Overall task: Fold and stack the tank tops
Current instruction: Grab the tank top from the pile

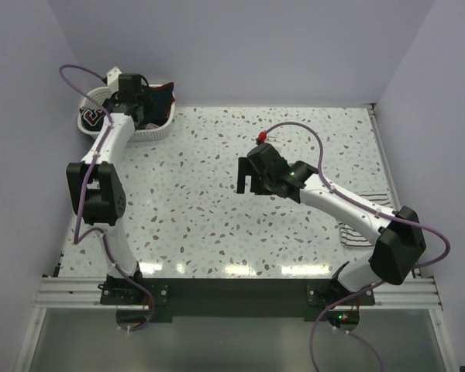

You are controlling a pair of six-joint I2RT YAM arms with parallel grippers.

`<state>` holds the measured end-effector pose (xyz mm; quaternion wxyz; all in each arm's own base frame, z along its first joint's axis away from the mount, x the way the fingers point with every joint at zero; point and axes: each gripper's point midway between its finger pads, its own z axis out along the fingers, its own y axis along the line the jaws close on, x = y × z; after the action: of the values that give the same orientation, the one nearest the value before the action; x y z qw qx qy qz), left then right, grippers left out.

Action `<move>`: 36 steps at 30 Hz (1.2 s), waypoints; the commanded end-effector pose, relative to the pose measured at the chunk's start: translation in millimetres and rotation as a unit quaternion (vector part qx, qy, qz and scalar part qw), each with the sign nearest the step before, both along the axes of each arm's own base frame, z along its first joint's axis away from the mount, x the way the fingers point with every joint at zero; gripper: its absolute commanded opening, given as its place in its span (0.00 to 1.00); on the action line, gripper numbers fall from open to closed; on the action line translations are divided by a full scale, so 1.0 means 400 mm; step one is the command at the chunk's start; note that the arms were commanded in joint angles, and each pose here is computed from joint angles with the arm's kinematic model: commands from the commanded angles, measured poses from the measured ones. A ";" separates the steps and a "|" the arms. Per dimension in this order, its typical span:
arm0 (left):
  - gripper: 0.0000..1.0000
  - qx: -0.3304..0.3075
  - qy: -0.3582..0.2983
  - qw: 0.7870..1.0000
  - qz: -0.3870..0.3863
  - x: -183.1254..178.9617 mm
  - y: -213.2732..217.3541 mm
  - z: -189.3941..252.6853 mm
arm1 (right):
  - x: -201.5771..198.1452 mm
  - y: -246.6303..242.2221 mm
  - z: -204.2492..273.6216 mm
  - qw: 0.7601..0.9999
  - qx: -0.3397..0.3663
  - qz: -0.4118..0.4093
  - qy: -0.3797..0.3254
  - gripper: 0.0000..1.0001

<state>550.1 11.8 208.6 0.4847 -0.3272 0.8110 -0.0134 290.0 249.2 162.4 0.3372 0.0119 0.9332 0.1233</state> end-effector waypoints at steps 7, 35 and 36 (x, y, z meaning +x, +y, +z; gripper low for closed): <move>0.62 0.094 0.041 0.992 0.079 0.110 0.192 -0.058 | 0.004 0.083 -0.019 0.997 0.029 0.068 -0.012 0.99; 0.62 0.174 0.065 0.974 0.127 0.049 0.289 -0.095 | -0.008 0.107 -0.104 0.997 0.031 0.070 0.023 0.98; 0.59 0.173 0.066 0.974 0.127 0.050 0.293 -0.102 | -0.007 0.107 -0.104 0.997 0.030 0.069 0.023 0.98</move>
<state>562.9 111.1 138.4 0.4468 -0.3304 0.8087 0.1926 285.0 283.4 117.4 0.3005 -0.0405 0.9392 0.1610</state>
